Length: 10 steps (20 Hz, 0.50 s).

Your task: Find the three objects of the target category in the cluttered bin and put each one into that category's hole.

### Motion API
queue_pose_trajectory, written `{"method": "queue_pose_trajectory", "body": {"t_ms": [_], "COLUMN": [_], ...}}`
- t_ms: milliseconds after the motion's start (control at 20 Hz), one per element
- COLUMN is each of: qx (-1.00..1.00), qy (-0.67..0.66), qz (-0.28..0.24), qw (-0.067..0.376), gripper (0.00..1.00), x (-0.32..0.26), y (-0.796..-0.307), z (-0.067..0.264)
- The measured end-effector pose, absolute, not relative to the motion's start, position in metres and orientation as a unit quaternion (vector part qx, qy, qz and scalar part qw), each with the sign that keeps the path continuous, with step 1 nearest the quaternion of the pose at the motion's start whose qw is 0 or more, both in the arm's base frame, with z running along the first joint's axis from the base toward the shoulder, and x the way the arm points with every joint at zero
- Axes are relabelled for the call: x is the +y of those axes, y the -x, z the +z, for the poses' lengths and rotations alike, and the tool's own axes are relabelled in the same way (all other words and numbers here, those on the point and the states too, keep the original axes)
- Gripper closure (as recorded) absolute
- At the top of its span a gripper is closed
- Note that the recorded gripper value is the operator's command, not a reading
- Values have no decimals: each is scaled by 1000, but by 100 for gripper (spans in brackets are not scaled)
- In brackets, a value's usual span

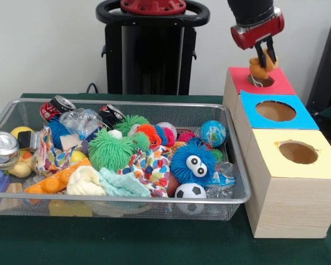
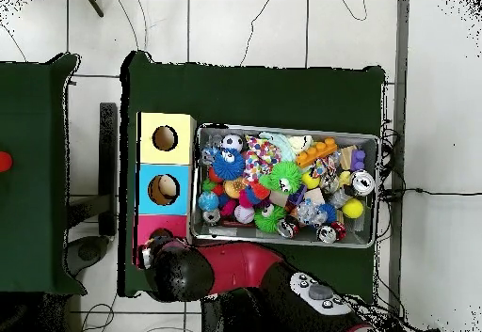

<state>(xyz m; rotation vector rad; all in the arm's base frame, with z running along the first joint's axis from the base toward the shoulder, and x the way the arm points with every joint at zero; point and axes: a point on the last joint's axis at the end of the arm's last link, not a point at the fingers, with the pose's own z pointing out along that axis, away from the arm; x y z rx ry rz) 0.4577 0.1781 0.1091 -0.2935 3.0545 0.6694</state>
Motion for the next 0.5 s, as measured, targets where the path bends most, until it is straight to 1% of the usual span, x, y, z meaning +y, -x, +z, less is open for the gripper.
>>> {"method": "queue_pose_trajectory", "body": {"t_ms": [200,500], "qx": [974,979], "qy": [83,57], "qz": [209,194], "qw": [0,21], "gripper": [100,100], "x": [179,175], "y": [-453,-461], "z": [97,73]}}
